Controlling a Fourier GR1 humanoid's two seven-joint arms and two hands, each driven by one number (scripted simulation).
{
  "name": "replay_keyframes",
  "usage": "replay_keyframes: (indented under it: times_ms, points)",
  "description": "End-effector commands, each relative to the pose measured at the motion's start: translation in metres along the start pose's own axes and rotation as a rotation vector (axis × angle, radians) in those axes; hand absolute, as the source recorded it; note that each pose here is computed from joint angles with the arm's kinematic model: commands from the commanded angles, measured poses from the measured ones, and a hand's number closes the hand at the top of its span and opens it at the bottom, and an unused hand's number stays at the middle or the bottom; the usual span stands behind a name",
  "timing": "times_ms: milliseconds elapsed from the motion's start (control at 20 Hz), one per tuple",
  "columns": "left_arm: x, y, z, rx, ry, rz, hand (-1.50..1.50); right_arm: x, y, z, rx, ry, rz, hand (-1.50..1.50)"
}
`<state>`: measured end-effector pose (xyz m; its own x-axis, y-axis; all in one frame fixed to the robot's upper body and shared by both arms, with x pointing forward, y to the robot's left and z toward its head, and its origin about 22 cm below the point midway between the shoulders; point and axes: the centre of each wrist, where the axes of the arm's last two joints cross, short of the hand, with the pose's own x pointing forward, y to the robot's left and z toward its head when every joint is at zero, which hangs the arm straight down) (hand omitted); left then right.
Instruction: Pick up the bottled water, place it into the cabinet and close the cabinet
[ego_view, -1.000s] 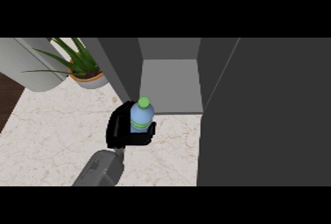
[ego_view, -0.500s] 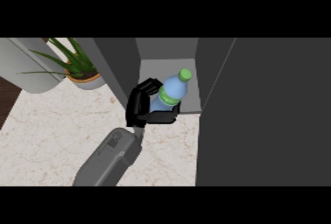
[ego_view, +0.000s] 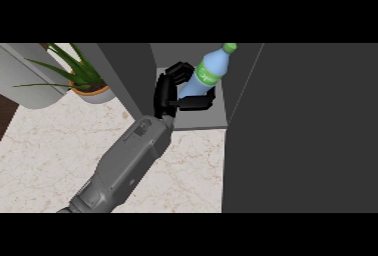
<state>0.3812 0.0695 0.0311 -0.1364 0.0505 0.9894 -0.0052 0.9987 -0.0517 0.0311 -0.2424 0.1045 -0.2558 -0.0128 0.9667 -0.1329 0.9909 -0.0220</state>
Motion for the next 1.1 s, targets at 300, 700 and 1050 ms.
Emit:
replay_keyframes:
  times_ms: [300,700,1050]
  points:
    - [-0.001,0.022,-0.039,0.091,0.023,-0.290,1.50,0.015,-0.002,-0.004,0.009,-0.050,-0.062,-1.50]
    - [-0.020,0.043,-0.036,0.232,0.043,-0.249,1.50,0.010,-0.004,-0.002,0.010,-0.061,-0.057,-1.50]
    - [-0.005,0.053,-0.052,0.265,-0.034,-0.418,-1.50,0.010,-0.006,-0.005,0.033,-0.068,-0.077,-1.50]
